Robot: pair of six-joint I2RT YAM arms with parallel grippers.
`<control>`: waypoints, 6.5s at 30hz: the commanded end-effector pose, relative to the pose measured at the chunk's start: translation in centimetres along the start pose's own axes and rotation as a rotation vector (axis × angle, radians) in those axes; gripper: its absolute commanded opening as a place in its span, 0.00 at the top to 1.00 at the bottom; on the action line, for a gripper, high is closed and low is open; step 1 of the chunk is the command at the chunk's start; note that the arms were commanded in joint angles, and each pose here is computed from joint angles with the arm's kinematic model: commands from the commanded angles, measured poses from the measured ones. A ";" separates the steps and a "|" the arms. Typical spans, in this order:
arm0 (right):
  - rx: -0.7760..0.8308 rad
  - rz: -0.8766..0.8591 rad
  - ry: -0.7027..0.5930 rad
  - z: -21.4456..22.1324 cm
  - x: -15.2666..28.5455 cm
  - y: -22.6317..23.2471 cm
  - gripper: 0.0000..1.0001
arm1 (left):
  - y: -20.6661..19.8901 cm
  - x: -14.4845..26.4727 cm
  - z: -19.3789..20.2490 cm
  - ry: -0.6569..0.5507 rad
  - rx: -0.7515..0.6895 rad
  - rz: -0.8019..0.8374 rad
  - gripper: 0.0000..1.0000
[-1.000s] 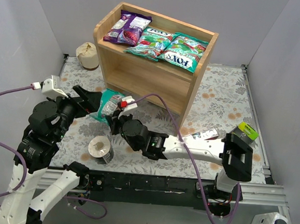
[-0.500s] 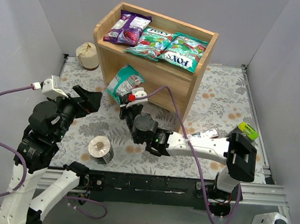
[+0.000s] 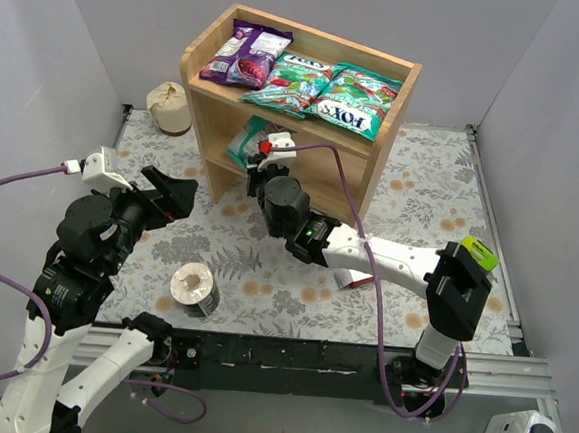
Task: Place and organize the candy bags onto the shelf
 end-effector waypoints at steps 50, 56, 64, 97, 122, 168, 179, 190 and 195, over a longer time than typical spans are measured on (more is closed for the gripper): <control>-0.109 -0.039 0.001 -0.5 6.0 -0.5 0.35 | 1.4 -5.6 4.1 0.099 0.059 -0.096 0.02; -0.117 -0.133 0.107 0.9 11.0 -0.2 0.36 | 0.1 -8.8 4.7 0.119 0.099 -0.067 0.02; -0.172 -0.269 0.300 2.3 17.6 -2.0 0.41 | -0.1 -14.2 7.5 0.166 0.156 -0.075 0.02; -0.298 -0.178 0.345 2.4 22.4 -9.6 0.48 | 3.8 -18.9 8.6 -0.003 0.526 -0.274 1.00; -0.337 -0.153 0.371 3.5 22.9 -10.2 0.48 | 0.0 -15.8 4.3 0.005 0.378 -0.110 0.02; -0.335 0.013 0.262 -1.9 24.0 -15.9 0.14 | 0.0 -20.7 29.1 0.607 0.735 -0.070 0.05; -0.373 0.024 0.222 -2.4 24.1 -16.6 0.17 | 0.4 -25.5 34.5 0.608 0.914 -0.211 0.31; -0.364 0.015 0.236 -1.9 24.0 -16.3 0.20 | 0.3 -26.9 38.1 0.506 1.068 -0.351 0.41; -0.368 0.017 0.240 -1.9 24.2 -16.5 0.20 | -0.2 -28.2 38.5 0.457 1.151 -0.367 0.44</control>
Point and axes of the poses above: each gripper's point midway between its finger pads, its own x axis back along the fingers, its own y axis along the line the jaws close on, z = x × y, the point moved 1 cm from there along x, back along the fingers, and after that the axes turned 3 degrees about -x, right-handed, at the moved point
